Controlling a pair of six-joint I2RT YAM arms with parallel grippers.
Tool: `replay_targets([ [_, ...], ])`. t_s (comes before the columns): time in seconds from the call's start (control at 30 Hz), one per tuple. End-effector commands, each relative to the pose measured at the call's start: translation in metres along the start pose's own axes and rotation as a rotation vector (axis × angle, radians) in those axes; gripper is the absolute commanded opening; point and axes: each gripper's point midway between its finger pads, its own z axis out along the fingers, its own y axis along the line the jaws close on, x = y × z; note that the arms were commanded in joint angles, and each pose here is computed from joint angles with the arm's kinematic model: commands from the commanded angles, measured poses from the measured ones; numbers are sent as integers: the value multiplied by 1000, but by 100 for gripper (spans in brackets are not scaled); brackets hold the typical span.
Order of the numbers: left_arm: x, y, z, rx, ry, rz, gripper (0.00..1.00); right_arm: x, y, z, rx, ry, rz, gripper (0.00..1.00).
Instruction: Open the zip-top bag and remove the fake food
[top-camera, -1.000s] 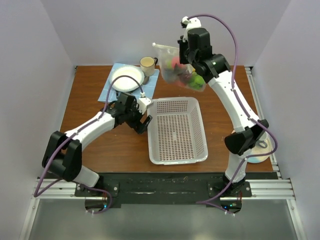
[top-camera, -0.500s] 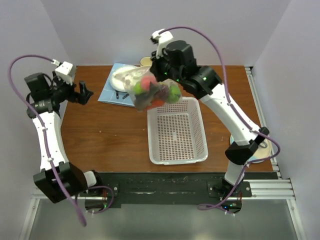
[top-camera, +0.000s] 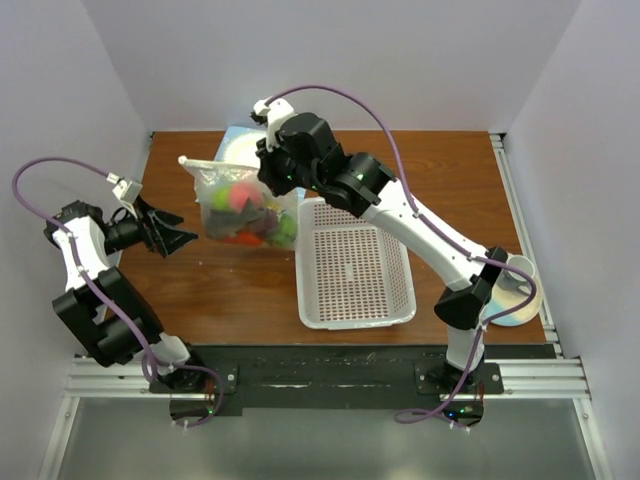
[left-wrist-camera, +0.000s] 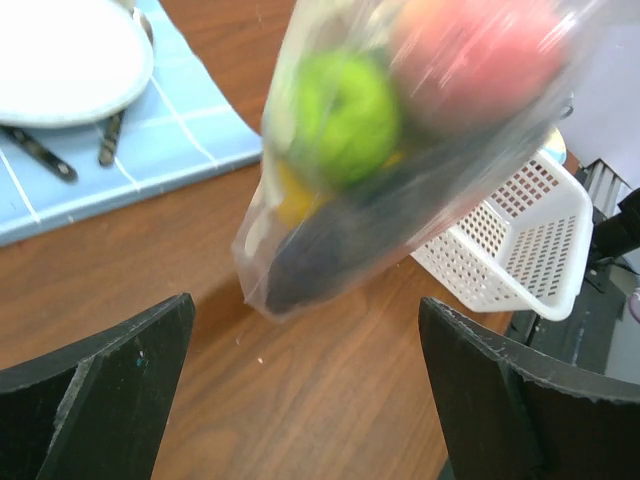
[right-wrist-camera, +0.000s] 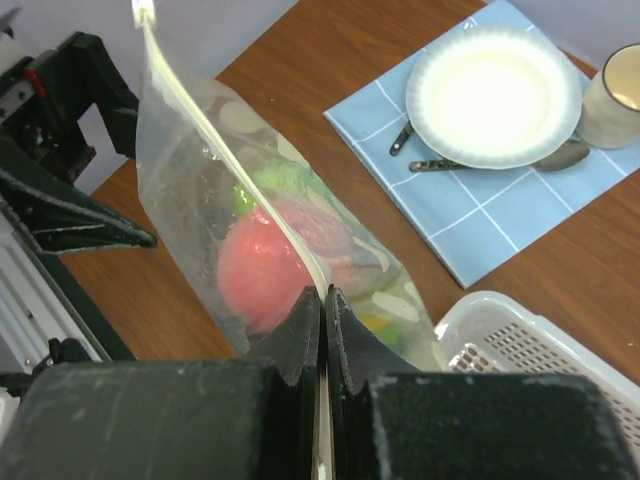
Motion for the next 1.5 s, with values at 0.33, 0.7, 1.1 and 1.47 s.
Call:
replay_targets([
  [0.33, -46, 5, 1, 61, -205, 196, 100, 4, 47, 61, -213, -136, 335, 0],
  [0.7, -52, 45, -43, -84, -266, 112, 100, -27, 90, 84, -368, -160, 404, 0],
  [1.1, -44, 36, -27, -45, -249, 158, 98, 99, 68, 73, -320, 13, 417, 0],
  [1.47, -8, 8, 23, 110, -121, 206, 90, 178, 46, 55, -260, 100, 441, 0],
])
